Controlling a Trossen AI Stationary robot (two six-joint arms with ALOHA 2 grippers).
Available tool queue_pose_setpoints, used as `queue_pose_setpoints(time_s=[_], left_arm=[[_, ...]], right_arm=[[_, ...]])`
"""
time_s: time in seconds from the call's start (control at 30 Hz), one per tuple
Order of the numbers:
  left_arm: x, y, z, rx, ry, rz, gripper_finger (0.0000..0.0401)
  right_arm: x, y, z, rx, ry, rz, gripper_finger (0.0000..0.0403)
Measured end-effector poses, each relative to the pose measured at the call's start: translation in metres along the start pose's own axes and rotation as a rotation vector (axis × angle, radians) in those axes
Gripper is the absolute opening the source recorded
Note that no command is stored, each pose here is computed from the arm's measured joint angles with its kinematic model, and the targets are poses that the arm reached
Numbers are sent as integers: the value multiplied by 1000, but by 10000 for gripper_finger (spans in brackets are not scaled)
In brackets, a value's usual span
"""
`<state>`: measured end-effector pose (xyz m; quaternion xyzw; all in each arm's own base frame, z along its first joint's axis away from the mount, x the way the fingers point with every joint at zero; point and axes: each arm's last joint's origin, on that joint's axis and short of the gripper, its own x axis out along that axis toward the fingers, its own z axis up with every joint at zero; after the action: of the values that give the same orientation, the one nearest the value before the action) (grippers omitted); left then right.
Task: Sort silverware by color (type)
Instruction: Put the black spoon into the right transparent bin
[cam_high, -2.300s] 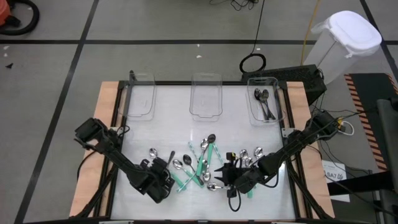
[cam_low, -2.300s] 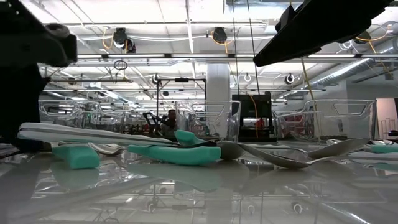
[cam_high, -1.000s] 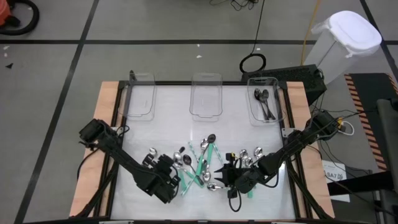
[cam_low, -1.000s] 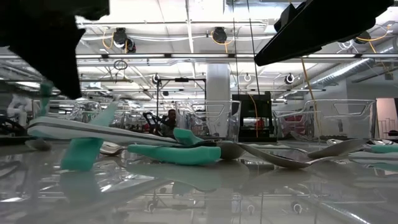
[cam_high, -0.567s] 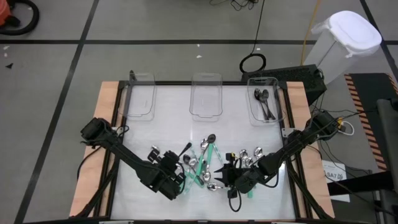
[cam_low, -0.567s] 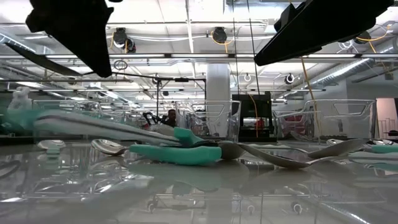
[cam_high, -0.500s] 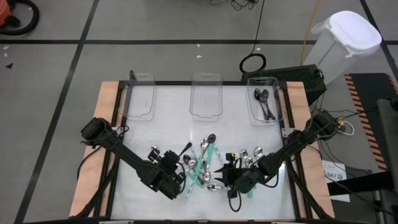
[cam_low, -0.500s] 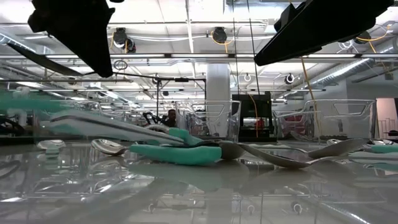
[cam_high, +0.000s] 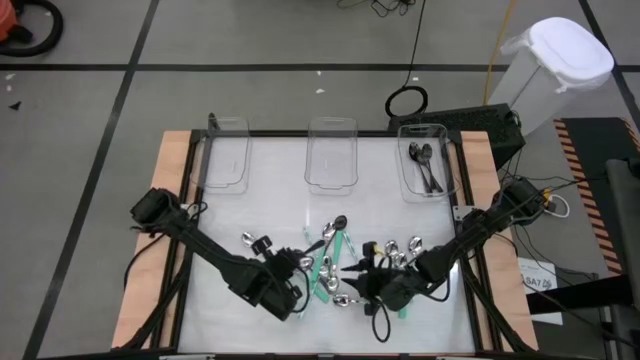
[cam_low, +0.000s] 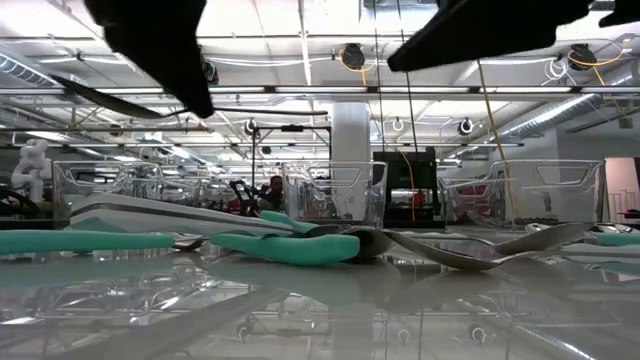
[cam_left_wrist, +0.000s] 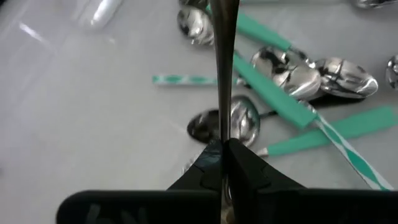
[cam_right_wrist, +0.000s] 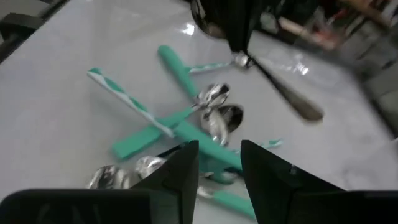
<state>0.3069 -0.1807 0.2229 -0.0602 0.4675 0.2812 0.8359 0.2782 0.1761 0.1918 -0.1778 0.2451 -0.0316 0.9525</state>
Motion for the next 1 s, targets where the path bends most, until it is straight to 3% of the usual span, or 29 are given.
queue_pose_setpoints(time_s=[0.23,0.47,0.6,0.87,1.0], left_arm=[[5,-8,16,164,-85,-88,8],[7,-10,24,278,-127,-113,8],[9,-8,26,337,-133,-108,8],[11,-11,37,564,-220,-112,8],[10,-14,41,640,-259,-119,8]], right_arm=[[0,-1,0,-295,2,-43,116],[-8,4,2,-422,7,-182,116],[-15,10,2,-363,-10,-228,125],[-17,12,2,-114,-41,-222,193],[-17,12,2,-81,-44,-222,217]])
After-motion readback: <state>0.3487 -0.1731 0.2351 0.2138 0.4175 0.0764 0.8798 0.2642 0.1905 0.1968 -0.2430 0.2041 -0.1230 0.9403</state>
